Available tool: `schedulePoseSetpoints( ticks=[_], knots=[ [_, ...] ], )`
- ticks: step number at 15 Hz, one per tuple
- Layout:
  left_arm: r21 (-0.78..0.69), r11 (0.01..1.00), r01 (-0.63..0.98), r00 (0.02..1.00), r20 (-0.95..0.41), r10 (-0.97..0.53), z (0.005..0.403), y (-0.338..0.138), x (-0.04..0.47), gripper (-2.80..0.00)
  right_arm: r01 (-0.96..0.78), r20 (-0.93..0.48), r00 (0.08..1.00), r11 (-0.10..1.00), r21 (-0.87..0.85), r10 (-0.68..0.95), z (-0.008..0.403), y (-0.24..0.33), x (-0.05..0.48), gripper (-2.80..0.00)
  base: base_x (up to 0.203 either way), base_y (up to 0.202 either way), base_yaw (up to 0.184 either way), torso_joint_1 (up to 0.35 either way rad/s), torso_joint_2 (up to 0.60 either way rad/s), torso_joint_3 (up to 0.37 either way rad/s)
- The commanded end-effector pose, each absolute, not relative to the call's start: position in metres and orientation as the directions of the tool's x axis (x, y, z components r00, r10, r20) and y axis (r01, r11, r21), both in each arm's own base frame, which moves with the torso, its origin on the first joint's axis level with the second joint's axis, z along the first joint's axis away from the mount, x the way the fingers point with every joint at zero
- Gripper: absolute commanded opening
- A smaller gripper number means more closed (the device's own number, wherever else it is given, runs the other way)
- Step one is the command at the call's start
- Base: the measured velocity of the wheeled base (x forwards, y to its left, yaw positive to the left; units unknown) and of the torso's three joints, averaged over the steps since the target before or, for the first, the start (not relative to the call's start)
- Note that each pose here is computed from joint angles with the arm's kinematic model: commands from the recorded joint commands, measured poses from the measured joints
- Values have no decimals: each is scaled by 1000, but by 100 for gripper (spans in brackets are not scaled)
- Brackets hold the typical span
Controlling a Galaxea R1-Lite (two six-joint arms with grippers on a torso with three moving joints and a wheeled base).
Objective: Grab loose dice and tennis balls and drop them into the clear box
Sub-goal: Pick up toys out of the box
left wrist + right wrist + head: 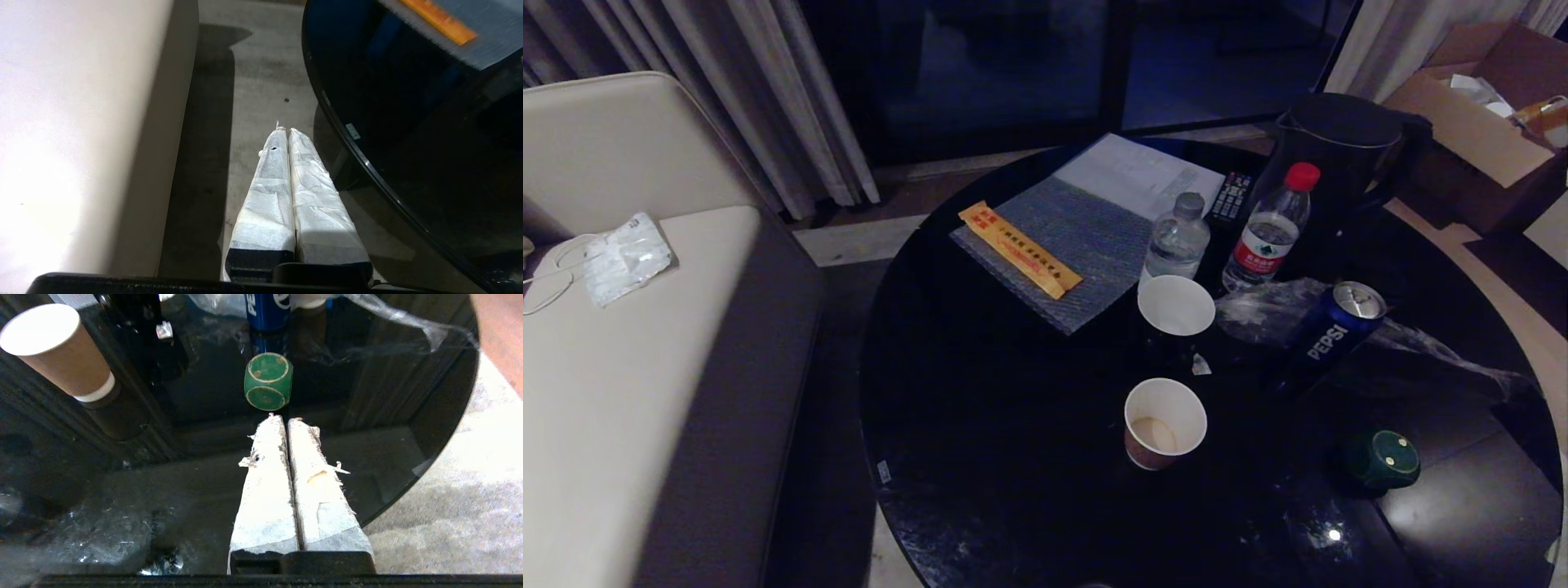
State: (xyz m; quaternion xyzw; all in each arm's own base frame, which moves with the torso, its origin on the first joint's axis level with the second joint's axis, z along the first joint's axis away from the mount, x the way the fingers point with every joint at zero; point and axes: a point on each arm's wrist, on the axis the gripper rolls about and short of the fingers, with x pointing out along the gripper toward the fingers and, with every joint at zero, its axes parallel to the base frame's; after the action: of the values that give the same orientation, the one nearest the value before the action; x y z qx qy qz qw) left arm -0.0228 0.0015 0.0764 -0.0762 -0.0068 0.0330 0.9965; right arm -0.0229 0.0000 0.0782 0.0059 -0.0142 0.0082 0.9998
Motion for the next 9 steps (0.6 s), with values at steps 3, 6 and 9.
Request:
schedulePoseSetpoints(
  ticks=[3,6,9],
  knots=[
    [-152,986,-65,998,9,67,76,2,-23,-280,-17,17,1000,1000,12,17,75,0,-22,-280,0,0,0,3,4,-73],
    [-152,986,-64,998,10,66,76,1,-23,-280,-18,15,1000,1000,9,18,75,0,-22,-280,0,0,0,1,1,-13],
    [-152,986,-65,998,9,67,76,2,-23,-280,-20,-8,1000,1000,-5,19,77,0,-24,-280,0,0,0,0,0,0]
  ],
)
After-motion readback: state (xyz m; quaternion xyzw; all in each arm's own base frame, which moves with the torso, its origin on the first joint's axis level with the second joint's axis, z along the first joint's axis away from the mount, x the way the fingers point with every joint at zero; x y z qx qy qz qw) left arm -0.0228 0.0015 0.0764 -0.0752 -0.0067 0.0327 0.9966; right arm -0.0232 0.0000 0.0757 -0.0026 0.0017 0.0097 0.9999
